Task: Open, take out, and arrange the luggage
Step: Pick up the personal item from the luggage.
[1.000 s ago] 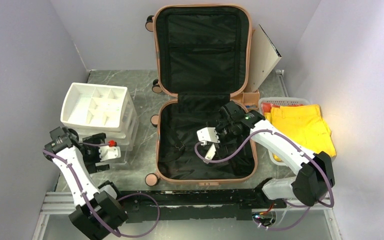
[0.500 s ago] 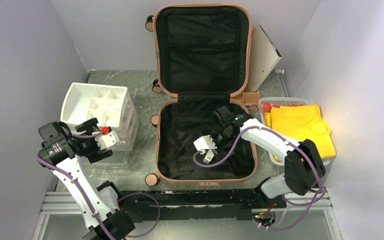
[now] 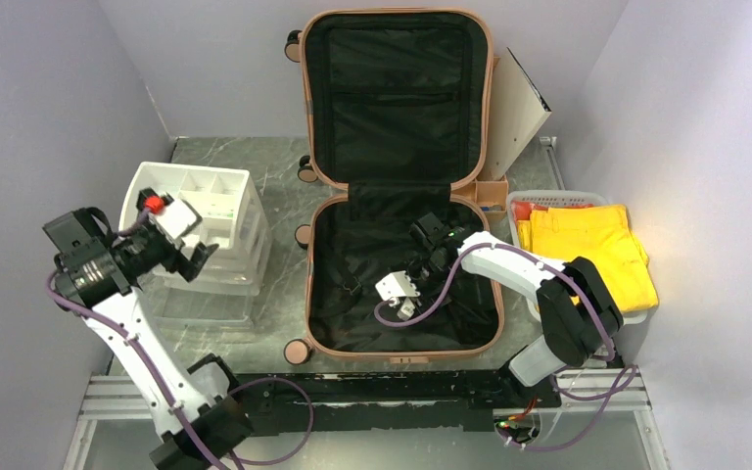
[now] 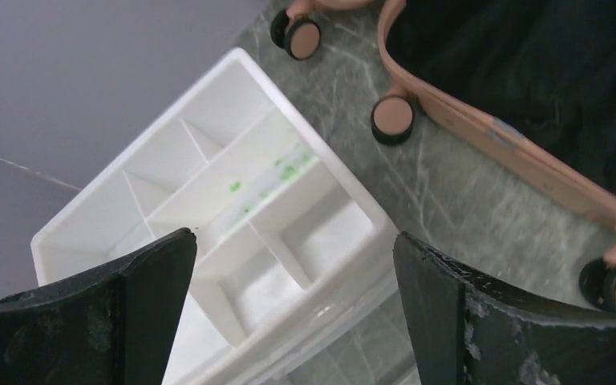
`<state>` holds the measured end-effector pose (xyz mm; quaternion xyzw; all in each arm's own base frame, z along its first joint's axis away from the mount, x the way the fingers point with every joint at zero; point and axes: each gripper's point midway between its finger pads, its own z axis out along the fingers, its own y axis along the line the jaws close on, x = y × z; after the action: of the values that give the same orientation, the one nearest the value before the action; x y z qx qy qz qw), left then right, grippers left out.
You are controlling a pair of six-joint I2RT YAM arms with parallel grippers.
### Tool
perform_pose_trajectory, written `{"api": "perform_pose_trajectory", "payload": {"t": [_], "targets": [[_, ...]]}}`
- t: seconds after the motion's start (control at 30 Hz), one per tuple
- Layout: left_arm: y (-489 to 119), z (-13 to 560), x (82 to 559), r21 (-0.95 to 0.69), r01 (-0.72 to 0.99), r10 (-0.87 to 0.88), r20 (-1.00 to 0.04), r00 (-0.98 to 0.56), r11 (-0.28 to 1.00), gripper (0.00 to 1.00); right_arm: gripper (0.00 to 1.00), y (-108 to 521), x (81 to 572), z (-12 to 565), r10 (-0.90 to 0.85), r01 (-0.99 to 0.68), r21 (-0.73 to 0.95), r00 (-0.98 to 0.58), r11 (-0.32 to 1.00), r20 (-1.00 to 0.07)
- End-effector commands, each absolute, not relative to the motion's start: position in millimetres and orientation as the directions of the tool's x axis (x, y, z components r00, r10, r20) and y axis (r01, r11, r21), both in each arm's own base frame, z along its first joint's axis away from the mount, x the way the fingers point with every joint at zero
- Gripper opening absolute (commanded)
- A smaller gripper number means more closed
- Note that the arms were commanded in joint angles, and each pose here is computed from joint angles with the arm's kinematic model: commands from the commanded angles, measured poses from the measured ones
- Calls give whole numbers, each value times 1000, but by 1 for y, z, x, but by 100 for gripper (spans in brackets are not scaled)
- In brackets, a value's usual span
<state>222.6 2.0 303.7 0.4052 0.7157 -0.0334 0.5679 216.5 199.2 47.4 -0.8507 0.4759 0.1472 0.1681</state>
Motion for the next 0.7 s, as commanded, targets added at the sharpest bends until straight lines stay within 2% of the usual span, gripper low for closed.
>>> {"api": "perform_pose_trajectory", "payload": {"t": [0.0, 0.07, 0.17, 0.23, 0.43, 0.67], "targets": [[2, 346, 244, 301, 593, 379, -925, -9, 747, 97, 72, 216, 209, 56, -697, -841, -162, 522, -516, -492], [9, 354, 252, 304, 565, 383, -924, -23, 767, 97, 63, 217, 206, 58, -691, -841, -160, 520, -517, -503], [13, 359, 266, 282, 522, 367, -928, -66, 805, 97, 30, 220, 202, 67, -685, -849, -146, 501, -508, -528], [4, 357, 280, 255, 539, 362, -927, -100, 803, 97, 19, 224, 201, 76, -684, -858, -136, 482, -496, -548], [-51, 379, 307, 244, 642, 397, -912, -103, 727, 97, 6, 245, 205, 131, -634, -887, -203, 441, -414, -636], [-118, 387, 296, 254, 782, 422, -906, -14, 570, 97, 2, 270, 202, 209, -497, -908, -301, 413, -293, -763]]}}
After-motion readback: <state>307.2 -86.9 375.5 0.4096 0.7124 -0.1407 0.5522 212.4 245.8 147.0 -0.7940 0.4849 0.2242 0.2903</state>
